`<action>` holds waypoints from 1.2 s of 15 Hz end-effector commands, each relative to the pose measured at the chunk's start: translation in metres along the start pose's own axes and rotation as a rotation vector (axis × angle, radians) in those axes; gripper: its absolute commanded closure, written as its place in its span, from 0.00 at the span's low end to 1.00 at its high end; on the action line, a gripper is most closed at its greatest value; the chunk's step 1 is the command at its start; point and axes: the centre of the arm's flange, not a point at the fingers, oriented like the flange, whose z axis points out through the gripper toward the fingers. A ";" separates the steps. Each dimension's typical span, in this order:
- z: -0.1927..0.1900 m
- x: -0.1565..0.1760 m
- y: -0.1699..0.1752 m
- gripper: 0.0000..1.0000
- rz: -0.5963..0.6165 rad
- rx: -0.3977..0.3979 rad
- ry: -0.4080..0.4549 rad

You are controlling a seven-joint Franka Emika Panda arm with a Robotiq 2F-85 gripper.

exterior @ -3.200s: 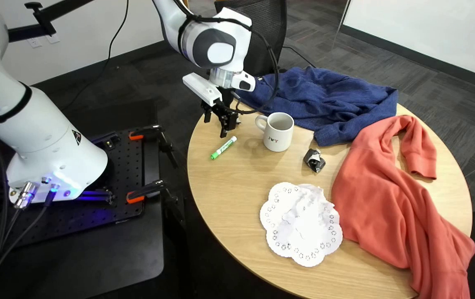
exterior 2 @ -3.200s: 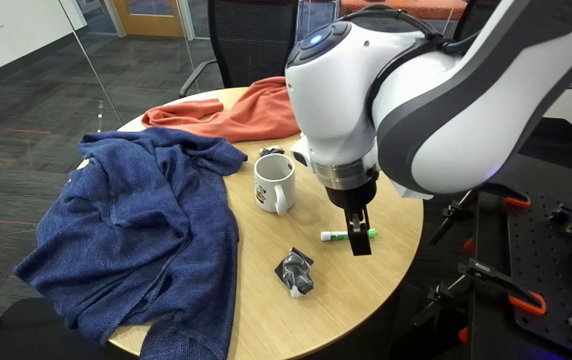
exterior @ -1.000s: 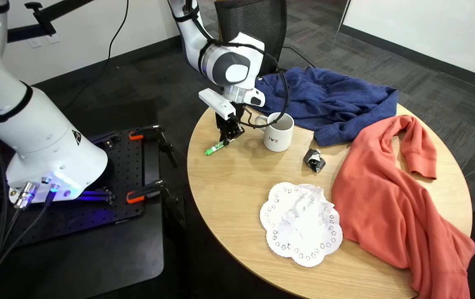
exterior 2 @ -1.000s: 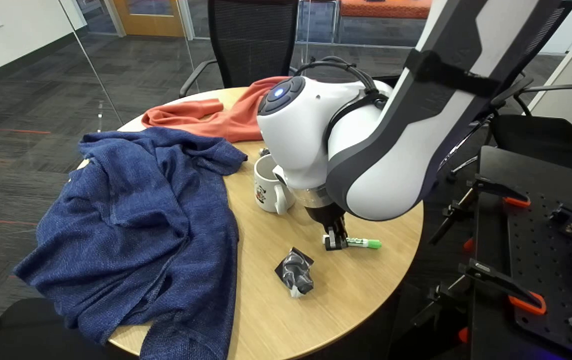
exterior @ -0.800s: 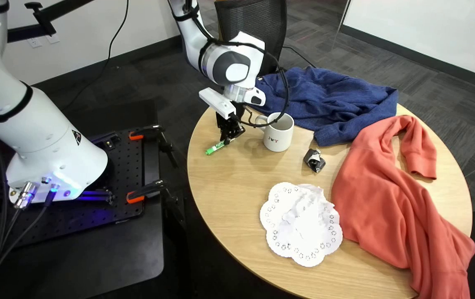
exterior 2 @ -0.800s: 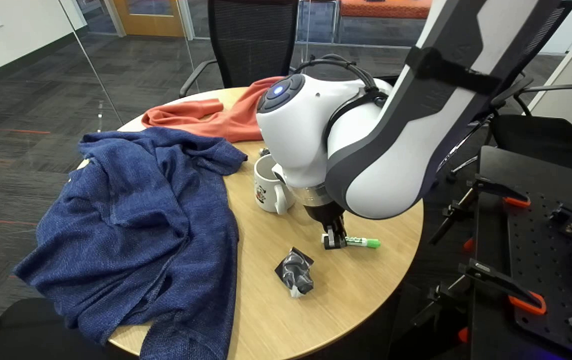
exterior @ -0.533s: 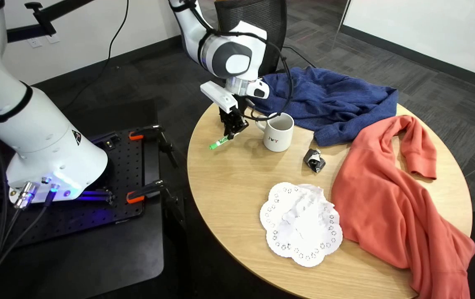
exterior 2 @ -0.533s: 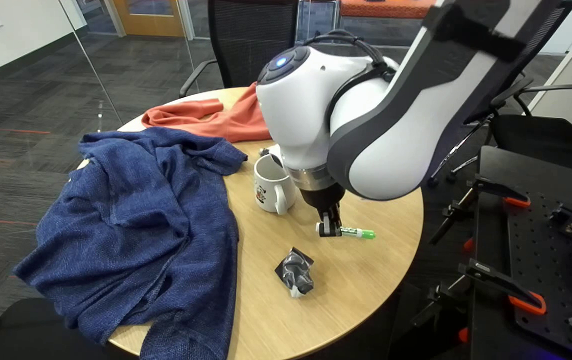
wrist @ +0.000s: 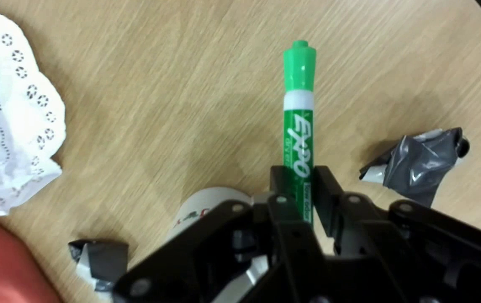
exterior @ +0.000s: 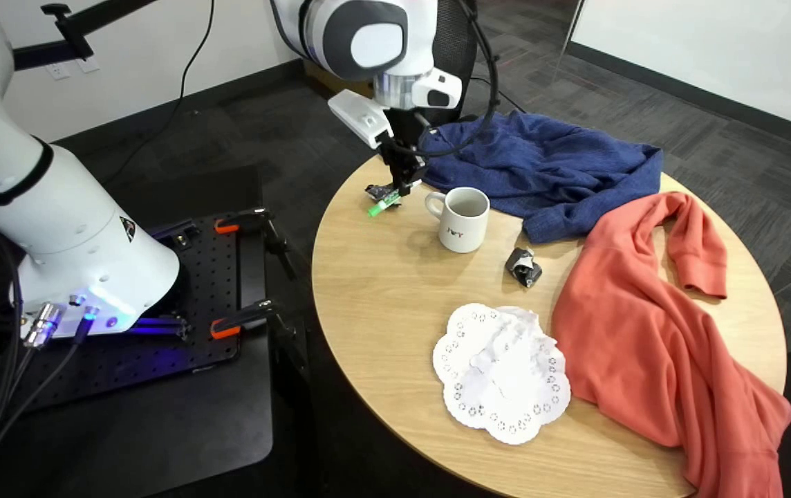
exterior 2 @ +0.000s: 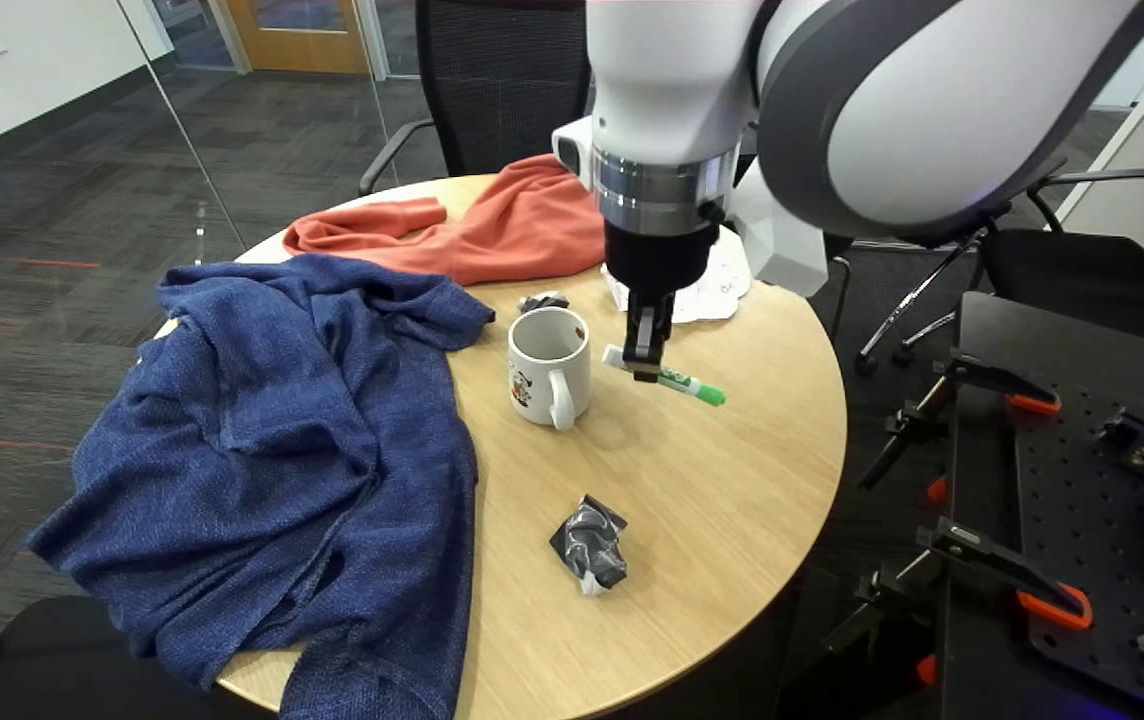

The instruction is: Pick the marker and put it in the cup

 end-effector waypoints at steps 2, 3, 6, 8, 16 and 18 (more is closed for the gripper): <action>-0.065 -0.016 0.004 0.95 0.096 -0.003 0.151; -0.074 -0.016 0.005 0.95 0.108 -0.006 0.176; -0.099 -0.011 0.006 0.95 0.166 -0.013 0.244; -0.104 -0.004 0.009 0.95 0.202 -0.024 0.285; -0.080 0.015 0.024 0.95 0.328 -0.090 0.444; -0.070 0.017 0.026 0.95 0.353 -0.103 0.460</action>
